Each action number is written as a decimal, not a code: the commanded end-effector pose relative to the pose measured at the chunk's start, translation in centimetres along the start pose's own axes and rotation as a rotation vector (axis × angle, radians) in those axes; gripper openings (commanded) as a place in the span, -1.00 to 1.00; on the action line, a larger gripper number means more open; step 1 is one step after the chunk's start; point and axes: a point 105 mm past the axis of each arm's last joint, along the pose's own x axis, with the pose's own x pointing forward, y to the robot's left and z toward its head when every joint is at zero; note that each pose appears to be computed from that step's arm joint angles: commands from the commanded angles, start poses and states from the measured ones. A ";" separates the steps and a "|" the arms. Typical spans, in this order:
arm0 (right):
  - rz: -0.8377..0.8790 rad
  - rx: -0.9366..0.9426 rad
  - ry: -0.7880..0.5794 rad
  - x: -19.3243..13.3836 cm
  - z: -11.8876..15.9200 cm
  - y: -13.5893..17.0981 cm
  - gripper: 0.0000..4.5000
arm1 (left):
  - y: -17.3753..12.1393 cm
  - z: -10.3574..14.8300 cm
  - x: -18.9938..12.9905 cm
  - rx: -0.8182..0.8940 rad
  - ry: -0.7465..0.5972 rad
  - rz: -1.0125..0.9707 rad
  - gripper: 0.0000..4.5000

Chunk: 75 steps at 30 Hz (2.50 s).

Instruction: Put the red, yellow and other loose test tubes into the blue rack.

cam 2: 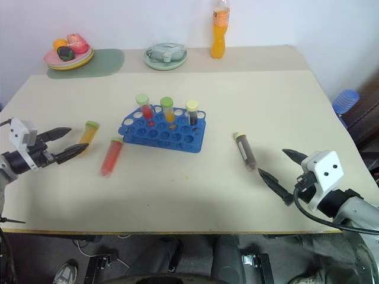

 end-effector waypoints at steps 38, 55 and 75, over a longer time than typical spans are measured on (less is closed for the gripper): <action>-0.109 0.290 0.514 9.5 2.1 -4.3 1.00 | -12.1 5.0 7.2 0.243 -0.180 -0.622 0.99; -0.063 0.297 0.704 14.1 -0.9 -1.8 0.89 | -14.0 4.3 7.3 0.214 -0.179 -0.643 1.00; 0.108 -0.012 0.377 14.6 2.7 -0.4 -0.59 | -13.6 3.9 7.1 0.202 -0.181 -0.590 1.00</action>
